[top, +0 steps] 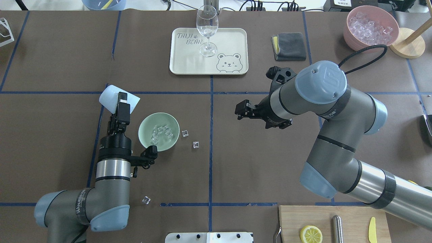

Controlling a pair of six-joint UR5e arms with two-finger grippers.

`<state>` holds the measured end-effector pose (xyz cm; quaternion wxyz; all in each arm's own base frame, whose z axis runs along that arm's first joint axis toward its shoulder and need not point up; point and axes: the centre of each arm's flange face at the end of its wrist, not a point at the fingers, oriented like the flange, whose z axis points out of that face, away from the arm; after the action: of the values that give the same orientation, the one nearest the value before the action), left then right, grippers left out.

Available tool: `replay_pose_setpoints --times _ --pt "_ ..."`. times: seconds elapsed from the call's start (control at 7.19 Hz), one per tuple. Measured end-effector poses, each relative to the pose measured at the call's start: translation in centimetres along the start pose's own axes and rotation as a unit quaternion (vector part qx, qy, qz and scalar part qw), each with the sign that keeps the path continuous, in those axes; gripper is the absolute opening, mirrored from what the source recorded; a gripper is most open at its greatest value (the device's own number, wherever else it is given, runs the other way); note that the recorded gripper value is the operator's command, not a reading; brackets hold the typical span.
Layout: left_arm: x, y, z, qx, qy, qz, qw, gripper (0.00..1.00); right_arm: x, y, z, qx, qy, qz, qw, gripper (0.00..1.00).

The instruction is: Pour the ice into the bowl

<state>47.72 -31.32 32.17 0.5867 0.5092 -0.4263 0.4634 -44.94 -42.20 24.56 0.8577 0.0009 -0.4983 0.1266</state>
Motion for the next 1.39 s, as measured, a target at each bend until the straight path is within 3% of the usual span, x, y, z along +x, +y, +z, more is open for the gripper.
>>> replay_pose_setpoints --times 0.42,0.84,1.11,1.25,1.39 --pt "-1.1 0.3 -0.2 0.012 0.011 -0.016 0.9997 0.0 0.0 0.0 0.0 0.0 0.0 0.0 1.0 1.0" --pt "-2.7 0.4 -0.8 0.075 0.077 -0.048 0.9931 0.0 0.0 0.0 0.0 0.001 0.0 0.0 1.0 1.0" --pt "-5.0 1.7 -0.1 0.117 0.131 -0.109 0.9784 0.0 -0.1 0.1 0.0 0.001 -0.001 0.0 1.0 1.0" --pt "-5.5 2.4 0.7 0.118 0.156 -0.173 0.9653 0.0 -0.3 0.3 0.1 0.001 -0.001 0.0 1.0 1.0" --pt "-5.6 3.0 1.7 0.113 0.184 -0.248 0.9444 0.0 -0.7 0.7 0.1 -0.001 -0.004 0.0 1.0 1.0"
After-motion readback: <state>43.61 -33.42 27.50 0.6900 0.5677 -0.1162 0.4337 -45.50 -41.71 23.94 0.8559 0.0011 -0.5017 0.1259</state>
